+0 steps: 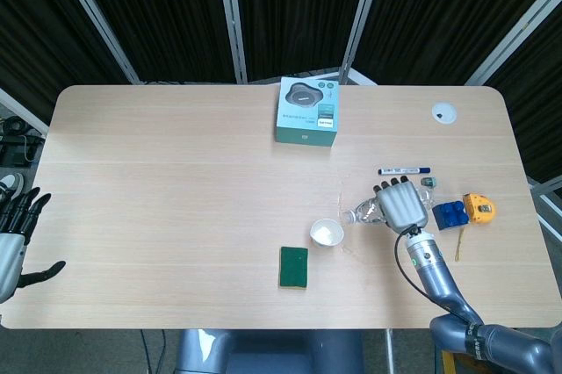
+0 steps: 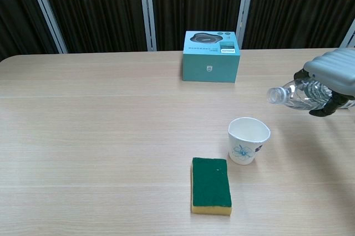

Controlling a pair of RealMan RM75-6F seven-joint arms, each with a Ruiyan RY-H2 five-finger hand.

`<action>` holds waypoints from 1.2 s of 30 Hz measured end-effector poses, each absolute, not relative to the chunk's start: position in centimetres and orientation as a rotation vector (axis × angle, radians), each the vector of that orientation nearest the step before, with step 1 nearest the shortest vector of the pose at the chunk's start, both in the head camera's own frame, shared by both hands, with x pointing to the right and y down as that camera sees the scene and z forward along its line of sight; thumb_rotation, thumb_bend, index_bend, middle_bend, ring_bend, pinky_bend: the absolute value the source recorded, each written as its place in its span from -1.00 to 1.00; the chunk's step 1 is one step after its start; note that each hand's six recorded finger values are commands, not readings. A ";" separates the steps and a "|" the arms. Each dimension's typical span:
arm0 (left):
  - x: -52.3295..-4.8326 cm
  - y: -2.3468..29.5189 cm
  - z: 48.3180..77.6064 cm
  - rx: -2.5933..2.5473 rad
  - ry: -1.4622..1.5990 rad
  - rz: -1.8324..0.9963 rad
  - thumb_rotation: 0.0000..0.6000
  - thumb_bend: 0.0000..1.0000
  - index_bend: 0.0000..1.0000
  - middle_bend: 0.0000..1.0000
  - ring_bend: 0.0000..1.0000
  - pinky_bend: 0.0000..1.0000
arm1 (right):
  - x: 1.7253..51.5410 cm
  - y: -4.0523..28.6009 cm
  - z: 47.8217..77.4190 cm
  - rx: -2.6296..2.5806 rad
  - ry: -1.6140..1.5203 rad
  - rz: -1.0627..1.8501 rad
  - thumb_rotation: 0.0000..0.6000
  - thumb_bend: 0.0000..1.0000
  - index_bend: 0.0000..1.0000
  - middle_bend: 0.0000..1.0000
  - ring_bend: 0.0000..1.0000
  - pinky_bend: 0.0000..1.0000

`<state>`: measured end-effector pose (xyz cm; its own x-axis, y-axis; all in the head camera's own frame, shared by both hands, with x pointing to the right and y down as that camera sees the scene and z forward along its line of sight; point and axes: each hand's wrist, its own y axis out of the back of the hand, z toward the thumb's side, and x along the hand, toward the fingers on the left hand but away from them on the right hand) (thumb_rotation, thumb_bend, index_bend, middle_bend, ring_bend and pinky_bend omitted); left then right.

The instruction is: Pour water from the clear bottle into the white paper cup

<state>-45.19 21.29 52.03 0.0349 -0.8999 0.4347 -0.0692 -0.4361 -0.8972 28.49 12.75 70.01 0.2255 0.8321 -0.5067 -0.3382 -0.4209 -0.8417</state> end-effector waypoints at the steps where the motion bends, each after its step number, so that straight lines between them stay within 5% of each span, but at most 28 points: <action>1: -45.2 21.3 52.0 -1.603 1.004 -1.482 1.00 -1.00 -1.00 -1.00 -1.00 -1.00 | 28.5 12.7 70.0 -1.461 -0.494 1.423 1.00 -0.41 0.08 0.23 -0.02 -0.09; 36: -45.2 21.3 52.0 -1.603 1.003 -1.486 1.00 -1.00 -1.00 -1.00 -1.00 -1.00 | 27.9 12.8 69.3 -1.329 -0.434 1.378 1.00 -0.41 0.08 0.24 -0.01 -0.09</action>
